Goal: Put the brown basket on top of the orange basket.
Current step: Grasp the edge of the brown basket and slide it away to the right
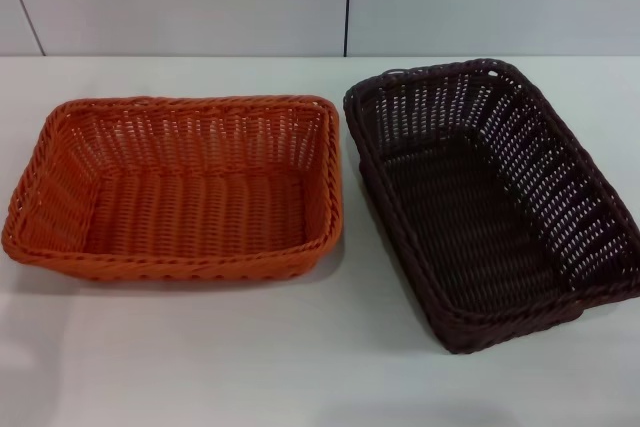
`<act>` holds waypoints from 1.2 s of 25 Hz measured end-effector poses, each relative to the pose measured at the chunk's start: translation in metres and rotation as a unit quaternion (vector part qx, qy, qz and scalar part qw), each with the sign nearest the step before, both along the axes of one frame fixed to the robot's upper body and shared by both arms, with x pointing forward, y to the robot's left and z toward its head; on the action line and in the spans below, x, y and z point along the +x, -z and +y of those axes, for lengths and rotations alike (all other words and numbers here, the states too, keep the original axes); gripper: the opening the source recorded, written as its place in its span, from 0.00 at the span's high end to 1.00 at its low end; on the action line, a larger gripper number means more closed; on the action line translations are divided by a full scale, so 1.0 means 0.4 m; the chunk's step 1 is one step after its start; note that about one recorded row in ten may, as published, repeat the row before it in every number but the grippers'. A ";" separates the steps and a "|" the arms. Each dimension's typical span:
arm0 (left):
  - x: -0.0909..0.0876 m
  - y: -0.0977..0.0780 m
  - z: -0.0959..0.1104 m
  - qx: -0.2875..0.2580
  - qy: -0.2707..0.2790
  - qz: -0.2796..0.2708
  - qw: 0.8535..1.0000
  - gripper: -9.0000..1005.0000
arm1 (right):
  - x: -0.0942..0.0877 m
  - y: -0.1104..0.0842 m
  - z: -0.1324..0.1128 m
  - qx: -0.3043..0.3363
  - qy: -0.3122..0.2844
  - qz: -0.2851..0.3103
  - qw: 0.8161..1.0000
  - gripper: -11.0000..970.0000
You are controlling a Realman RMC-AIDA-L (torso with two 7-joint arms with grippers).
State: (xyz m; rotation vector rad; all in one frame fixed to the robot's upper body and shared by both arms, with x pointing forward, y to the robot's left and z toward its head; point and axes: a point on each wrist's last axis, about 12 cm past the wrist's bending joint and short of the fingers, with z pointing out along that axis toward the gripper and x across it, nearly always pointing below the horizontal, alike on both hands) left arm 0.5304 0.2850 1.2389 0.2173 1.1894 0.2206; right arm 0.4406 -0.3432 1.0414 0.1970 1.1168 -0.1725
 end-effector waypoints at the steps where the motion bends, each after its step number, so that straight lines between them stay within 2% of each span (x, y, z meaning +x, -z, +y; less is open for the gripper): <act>1: -0.004 0.015 0.013 -0.021 -0.002 -0.010 1.000 0.23 | 0.001 -0.001 0.000 0.000 0.000 -0.001 1.000 0.22; 4: -0.011 0.087 0.051 -0.074 -0.015 -0.021 0.997 0.23 | 0.004 -0.003 0.001 0.001 -0.001 -0.005 1.000 0.22; 7: -0.026 0.192 0.092 -0.147 -0.018 -0.020 0.989 0.23 | 0.008 -0.011 0.005 -0.001 -0.004 -0.017 1.000 0.22; 9: -0.033 0.260 0.113 -0.178 -0.021 -0.005 0.984 0.23 | 0.009 -0.019 0.009 -0.004 -0.007 -0.031 0.999 0.22; 10: -0.042 0.307 0.127 -0.184 -0.030 0.013 0.982 0.22 | 0.009 -0.024 0.010 -0.005 -0.009 -0.038 0.999 0.22; 11: -0.049 0.329 0.132 -0.183 -0.035 0.019 0.982 0.22 | 0.010 -0.029 0.013 -0.007 -0.010 -0.047 0.999 0.22; 14: -0.104 0.442 0.156 -0.164 -0.062 0.059 0.983 0.22 | 0.029 -0.041 0.019 0.005 -0.025 -0.063 0.998 0.22; 16: -0.124 0.472 0.166 -0.159 -0.072 0.068 0.982 0.22 | 0.038 -0.047 0.018 0.015 -0.039 -0.071 0.997 0.22; 17: -0.134 0.484 0.175 -0.158 -0.080 0.068 0.982 0.22 | 0.053 -0.057 0.020 0.027 -0.069 -0.081 0.994 0.22; 20: -0.164 0.506 0.205 -0.164 -0.115 0.064 0.978 0.22 | 0.076 -0.067 0.024 0.028 -0.105 -0.084 0.991 0.22; 21: -0.169 0.510 0.212 -0.165 -0.124 0.064 0.976 0.22 | 0.095 -0.074 0.028 0.025 -0.126 -0.082 0.988 0.22; 22: -0.178 0.520 0.224 -0.165 -0.137 0.071 0.974 0.22 | 0.136 -0.084 0.030 0.026 -0.158 -0.066 0.985 0.22; 23: -0.178 0.520 0.224 -0.165 -0.137 0.071 0.974 0.22 | 0.136 -0.084 0.030 0.026 -0.158 -0.066 0.985 0.22; 24: -0.182 0.526 0.229 -0.165 -0.141 0.076 0.973 0.22 | 0.157 -0.088 0.029 0.030 -0.176 -0.056 0.982 0.22; 25: -0.186 0.532 0.231 -0.163 -0.143 0.082 0.973 0.22 | 0.209 -0.105 0.028 0.041 -0.229 -0.029 0.972 0.22; 26: -0.186 0.532 0.231 -0.163 -0.143 0.082 0.973 0.22 | 0.209 -0.105 0.028 0.041 -0.229 -0.029 0.972 0.22; 30: -0.186 0.536 0.229 -0.161 -0.143 0.086 0.973 0.22 | 0.307 -0.158 0.034 0.057 -0.331 0.052 0.940 0.22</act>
